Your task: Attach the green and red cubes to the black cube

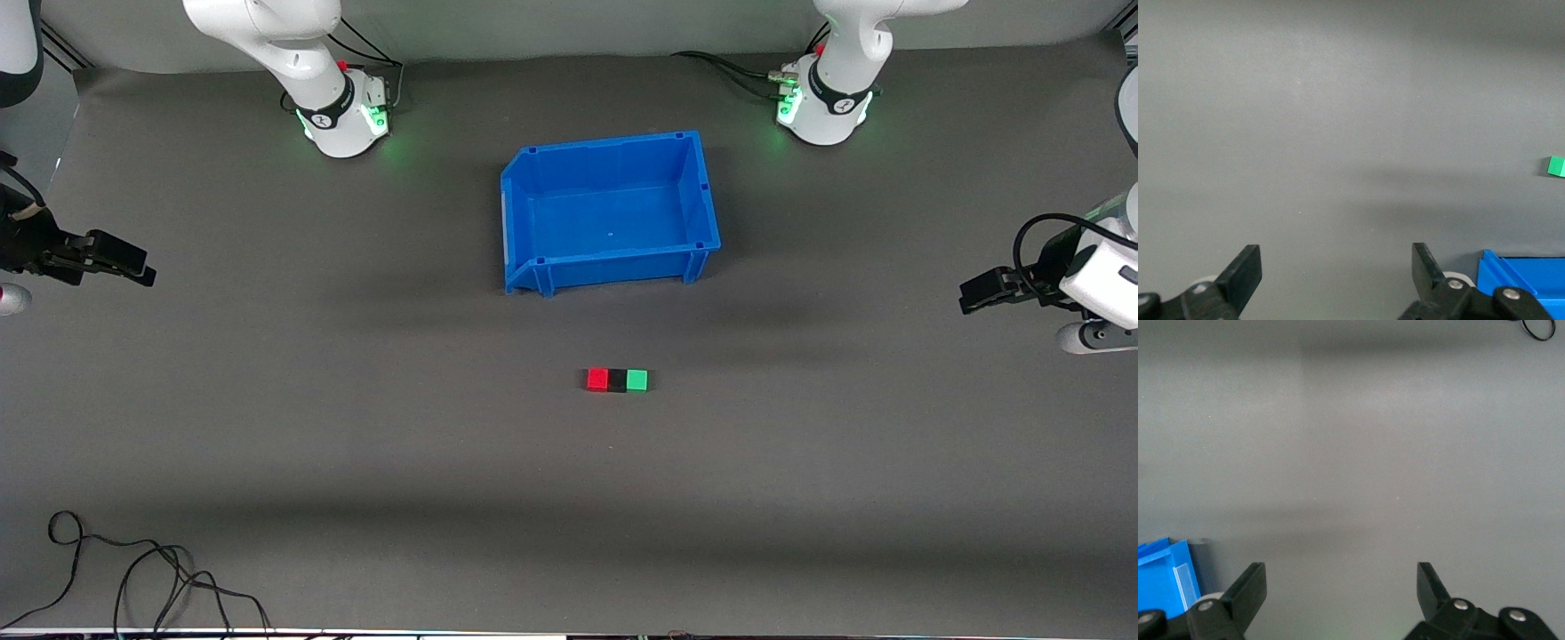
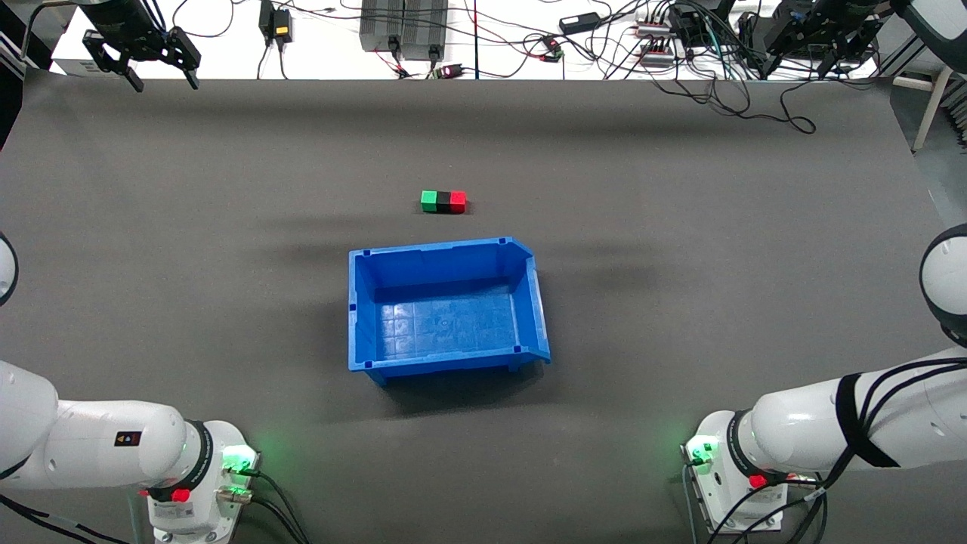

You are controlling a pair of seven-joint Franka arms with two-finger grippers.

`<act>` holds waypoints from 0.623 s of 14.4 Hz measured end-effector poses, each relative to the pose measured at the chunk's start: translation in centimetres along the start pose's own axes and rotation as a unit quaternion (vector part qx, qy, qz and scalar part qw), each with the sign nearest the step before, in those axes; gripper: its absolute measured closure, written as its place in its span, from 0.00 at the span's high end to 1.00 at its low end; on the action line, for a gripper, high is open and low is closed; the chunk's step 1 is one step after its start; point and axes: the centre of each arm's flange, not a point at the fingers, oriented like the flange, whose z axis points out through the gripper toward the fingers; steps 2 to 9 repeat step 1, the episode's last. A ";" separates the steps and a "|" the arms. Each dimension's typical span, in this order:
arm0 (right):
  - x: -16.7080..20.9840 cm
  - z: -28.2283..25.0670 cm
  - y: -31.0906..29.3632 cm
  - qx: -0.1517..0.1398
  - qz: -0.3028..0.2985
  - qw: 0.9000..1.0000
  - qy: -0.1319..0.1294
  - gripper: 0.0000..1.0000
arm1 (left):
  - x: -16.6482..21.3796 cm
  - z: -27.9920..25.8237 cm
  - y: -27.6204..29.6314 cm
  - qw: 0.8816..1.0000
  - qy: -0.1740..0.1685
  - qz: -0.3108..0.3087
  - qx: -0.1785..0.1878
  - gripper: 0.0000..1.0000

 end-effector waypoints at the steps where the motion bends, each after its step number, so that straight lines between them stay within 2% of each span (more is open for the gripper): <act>1: 0.0 0.0 0.0 0.000 0.000 1.000 0.000 1.00 | 0.1 0.0 0.1 1.000 0.005 0.001 -0.001 1.00; 9: 0.0 0.0 0.0 0.000 0.000 1.000 0.000 1.00 | 0.1 0.0 0.1 1.000 0.005 0.001 -0.001 1.00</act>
